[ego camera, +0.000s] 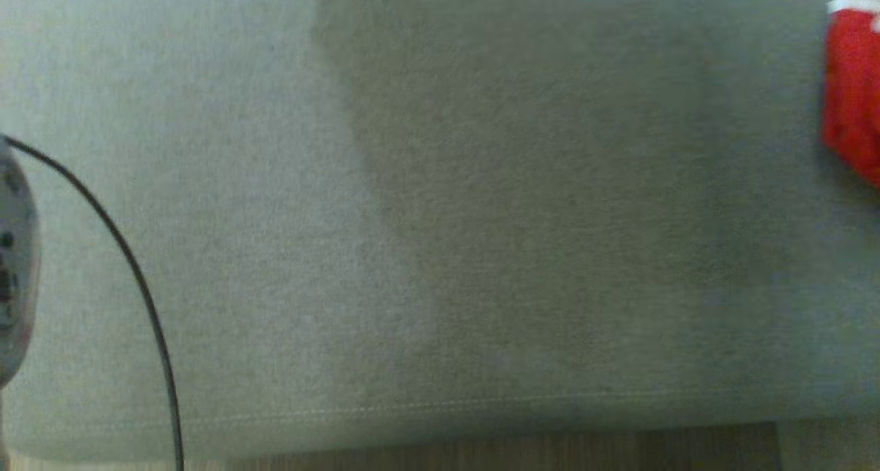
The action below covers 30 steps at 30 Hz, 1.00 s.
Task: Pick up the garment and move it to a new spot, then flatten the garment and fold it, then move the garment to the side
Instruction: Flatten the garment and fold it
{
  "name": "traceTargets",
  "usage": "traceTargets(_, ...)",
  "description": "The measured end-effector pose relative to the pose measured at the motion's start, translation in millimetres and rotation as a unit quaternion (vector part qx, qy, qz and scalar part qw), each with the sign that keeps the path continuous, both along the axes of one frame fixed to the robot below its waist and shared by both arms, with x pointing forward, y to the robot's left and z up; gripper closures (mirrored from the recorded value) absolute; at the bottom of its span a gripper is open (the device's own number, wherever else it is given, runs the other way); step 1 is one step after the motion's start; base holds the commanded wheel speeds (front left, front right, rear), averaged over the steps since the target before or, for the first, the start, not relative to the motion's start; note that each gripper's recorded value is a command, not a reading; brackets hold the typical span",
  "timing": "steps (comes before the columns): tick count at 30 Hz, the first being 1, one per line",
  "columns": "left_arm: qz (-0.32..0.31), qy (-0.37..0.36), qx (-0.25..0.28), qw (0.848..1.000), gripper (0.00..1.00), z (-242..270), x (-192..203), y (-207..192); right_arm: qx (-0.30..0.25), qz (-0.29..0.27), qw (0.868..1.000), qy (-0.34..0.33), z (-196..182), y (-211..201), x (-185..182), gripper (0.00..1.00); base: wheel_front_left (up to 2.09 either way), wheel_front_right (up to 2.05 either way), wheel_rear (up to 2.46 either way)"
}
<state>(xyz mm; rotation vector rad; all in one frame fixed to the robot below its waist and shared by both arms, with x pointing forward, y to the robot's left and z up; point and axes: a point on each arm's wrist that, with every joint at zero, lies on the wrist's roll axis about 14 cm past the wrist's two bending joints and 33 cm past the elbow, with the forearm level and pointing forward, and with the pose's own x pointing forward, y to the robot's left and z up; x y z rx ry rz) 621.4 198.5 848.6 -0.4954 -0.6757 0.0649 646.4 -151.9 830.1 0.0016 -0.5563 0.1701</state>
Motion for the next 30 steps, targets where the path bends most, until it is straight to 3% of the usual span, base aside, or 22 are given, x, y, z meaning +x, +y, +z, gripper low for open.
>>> traceTargets(3,-0.012,0.027,0.013,0.999,1.0,-35,24,-6,0.026,0.009,1.0,0.004,-34,7,28,1.0,0.0,0.0,0.0)
traceTargets(8,-0.021,0.118,0.032,0.992,1.0,-128,45,0,0.034,0.033,0.991,0.122,-146,33,61,1.0,0.0,0.0,0.0)
traceTargets(9,-0.02,0.156,0.061,0.986,1.0,-168,46,2,0.034,0.043,0.983,0.173,-198,44,64,1.0,0.0,0.0,0.0)
traceTargets(10,-0.023,0.178,0.072,0.981,1.0,-191,44,2,0.047,0.049,0.977,0.202,-225,48,61,1.0,0.0,0.0,0.0)
traceTargets(14,-0.024,0.273,0.097,0.957,1.0,-281,20,10,0.044,0.066,0.953,0.291,-310,63,32,1.0,0.0,0.0,0.0)
traceTargets(15,-0.024,0.273,0.097,0.957,1.0,-281,20,10,0.044,0.066,0.953,0.291,-310,63,32,1.0,0.0,0.0,0.0)
traceTargets(23,-0.033,0.359,0.178,0.916,1.0,-355,-53,15,0.019,0.092,0.919,0.383,-384,67,-44,1.0,0.0,0.0,0.0)
traceTargets(26,-0.046,0.375,0.21,0.902,1.0,-369,-81,13,0.011,0.09,0.91,0.404,-394,58,-68,1.0,0.0,0.0,0.0)
traceTargets(30,-0.056,0.393,0.239,0.886,1.0,-382,-113,14,0.012,0.096,0.908,0.407,-387,56,-87,1.0,0.0,0.0,0.0)
